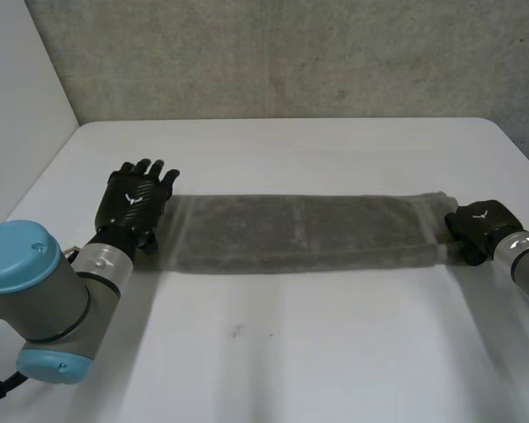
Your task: Fold the towel.
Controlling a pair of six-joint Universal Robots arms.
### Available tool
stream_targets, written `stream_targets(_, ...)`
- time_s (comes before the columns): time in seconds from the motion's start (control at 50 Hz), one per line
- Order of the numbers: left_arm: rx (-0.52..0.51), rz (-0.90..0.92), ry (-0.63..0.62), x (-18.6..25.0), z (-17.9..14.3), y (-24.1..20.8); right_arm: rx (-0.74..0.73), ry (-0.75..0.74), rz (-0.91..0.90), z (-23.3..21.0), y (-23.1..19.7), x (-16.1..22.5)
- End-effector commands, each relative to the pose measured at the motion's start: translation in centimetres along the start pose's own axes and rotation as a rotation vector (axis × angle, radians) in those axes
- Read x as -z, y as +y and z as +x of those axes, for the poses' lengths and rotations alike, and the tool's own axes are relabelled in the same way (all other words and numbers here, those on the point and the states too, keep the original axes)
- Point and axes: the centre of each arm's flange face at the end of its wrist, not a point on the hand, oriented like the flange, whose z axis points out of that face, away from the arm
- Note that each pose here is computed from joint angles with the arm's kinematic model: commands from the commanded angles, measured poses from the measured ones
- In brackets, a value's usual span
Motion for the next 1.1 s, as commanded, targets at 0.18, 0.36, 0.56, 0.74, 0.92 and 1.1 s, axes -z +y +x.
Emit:
stream_targets(0.18, 0.000, -0.004, 0.000, 0.1, 0.0, 0.0, 0.175, 0.393, -0.117, 9.6, -0.8, 1.9)
stream_targets(0.36, 0.002, 0.001, -0.011, 0.1, -0.3, -0.2, 0.285, 0.312, 0.222, 2.4, -9.8, 3.3)
stream_targets(0.56, 0.002, 0.002, -0.017, 0.1, -0.4, -0.3, 0.456, -0.078, 0.722, -13.4, -17.1, 6.2)
stream_targets(0.74, 0.001, 0.015, -0.028, 0.2, -0.8, -0.8, 0.577, -0.416, 0.888, -25.4, -15.0, 8.2)
stream_targets(0.92, 0.001, 0.018, -0.019, 0.3, -0.5, -0.8, 0.660, -0.424, 0.840, -27.5, -12.8, 8.3)
stream_targets(1.1, 0.002, 0.031, 0.002, 0.6, 0.2, -1.3, 0.405, -0.315, 0.727, -22.0, -15.2, 10.2)
